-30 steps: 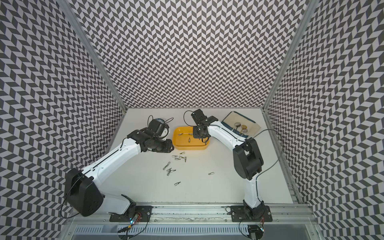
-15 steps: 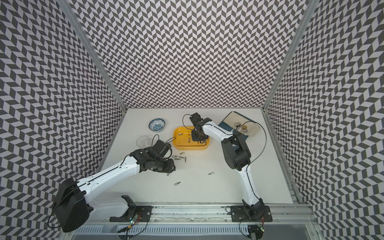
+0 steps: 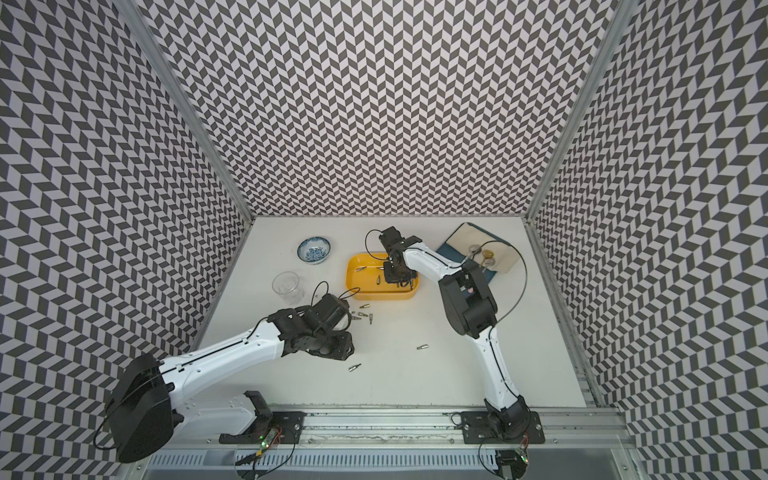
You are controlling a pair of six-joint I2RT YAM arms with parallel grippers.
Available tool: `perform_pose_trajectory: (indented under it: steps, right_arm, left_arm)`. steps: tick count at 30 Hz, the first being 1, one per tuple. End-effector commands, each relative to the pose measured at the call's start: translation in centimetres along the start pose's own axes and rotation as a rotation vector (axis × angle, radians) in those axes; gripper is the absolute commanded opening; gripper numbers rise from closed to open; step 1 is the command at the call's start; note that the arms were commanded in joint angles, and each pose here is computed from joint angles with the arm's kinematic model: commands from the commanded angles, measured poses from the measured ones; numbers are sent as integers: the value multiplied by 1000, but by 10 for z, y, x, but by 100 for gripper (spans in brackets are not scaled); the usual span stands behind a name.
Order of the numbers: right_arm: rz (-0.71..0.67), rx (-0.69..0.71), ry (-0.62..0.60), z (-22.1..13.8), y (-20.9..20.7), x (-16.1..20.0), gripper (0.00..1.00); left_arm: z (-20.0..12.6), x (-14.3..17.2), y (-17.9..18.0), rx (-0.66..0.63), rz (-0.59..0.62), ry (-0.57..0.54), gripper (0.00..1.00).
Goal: Put the bit on the desktop into the storage box
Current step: Place the screwdriver bit in the storage box.
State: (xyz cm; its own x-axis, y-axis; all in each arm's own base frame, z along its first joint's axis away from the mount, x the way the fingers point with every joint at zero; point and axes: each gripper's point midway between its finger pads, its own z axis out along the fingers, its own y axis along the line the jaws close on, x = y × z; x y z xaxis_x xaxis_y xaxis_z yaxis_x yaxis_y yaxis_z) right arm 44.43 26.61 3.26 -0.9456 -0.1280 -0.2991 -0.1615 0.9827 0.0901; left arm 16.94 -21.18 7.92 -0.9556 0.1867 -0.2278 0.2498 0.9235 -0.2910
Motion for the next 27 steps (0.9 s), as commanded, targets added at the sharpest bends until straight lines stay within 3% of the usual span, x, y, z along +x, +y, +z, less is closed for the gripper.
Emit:
perform_pose_trajectory:
  steps: [1,12,20,27]
  right_arm:
    - [-5,19,-14,5,-4,-7,16]
    - [3,-1,-46,-4,1,-19,38]
    - [17,-36,-146,-58,11,-51,47]
    - [32,-57,-197,-111,8,-47,49]
  left_arm:
    - [3,3,-1,-11,4,-13,40]
    - [7,11,-6,-24,26,-3,40]
    - [17,20,-5,-83,66,46,42]
    - [35,28,-5,-88,86,84,43]
